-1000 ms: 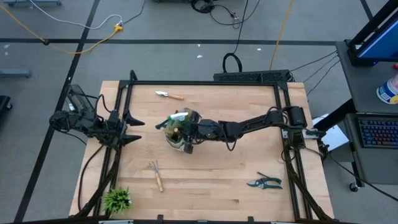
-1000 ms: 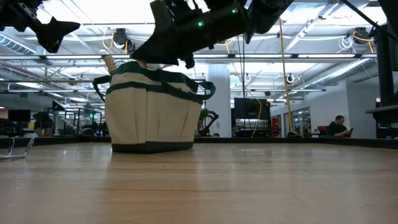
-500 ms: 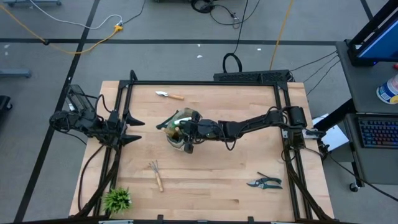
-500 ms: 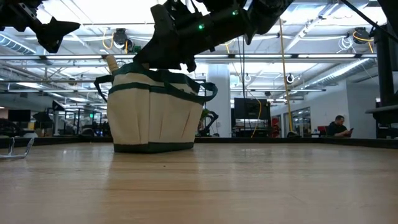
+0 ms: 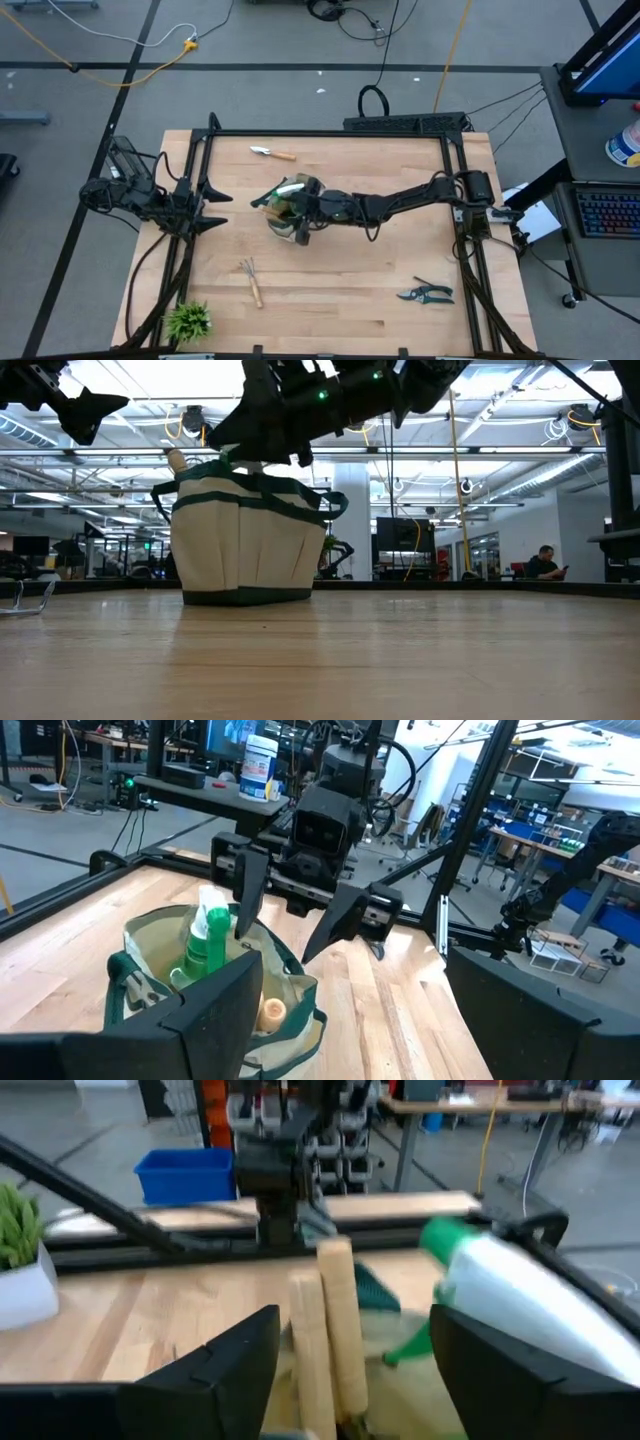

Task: Pick & Place Garden tools in Gardening bag
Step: Put the brown trowel into the green gardening bag

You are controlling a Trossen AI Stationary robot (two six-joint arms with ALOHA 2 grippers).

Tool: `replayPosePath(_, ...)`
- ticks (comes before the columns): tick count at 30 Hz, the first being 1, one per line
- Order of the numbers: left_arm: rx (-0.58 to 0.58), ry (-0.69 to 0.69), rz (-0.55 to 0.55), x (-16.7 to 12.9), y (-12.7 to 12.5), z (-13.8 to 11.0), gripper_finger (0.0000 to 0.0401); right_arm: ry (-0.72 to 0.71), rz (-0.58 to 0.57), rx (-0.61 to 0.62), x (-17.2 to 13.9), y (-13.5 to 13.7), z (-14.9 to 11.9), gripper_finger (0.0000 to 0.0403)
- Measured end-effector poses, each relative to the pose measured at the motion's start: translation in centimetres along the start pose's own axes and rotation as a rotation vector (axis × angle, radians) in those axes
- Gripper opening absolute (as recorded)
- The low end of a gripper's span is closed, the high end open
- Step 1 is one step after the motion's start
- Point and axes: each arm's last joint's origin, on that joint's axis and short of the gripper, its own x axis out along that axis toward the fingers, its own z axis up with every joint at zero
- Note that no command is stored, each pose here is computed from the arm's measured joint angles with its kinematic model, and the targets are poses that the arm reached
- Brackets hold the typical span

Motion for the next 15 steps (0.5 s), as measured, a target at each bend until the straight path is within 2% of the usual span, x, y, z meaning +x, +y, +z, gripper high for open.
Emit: replayPosePath(15, -0.003, 0.000, -0.001, 0.0, 0.0, 0.0, 0.0324, -0.220, 0.012, 0.076, -0.3, 0.0, 2.2, 0.0250)
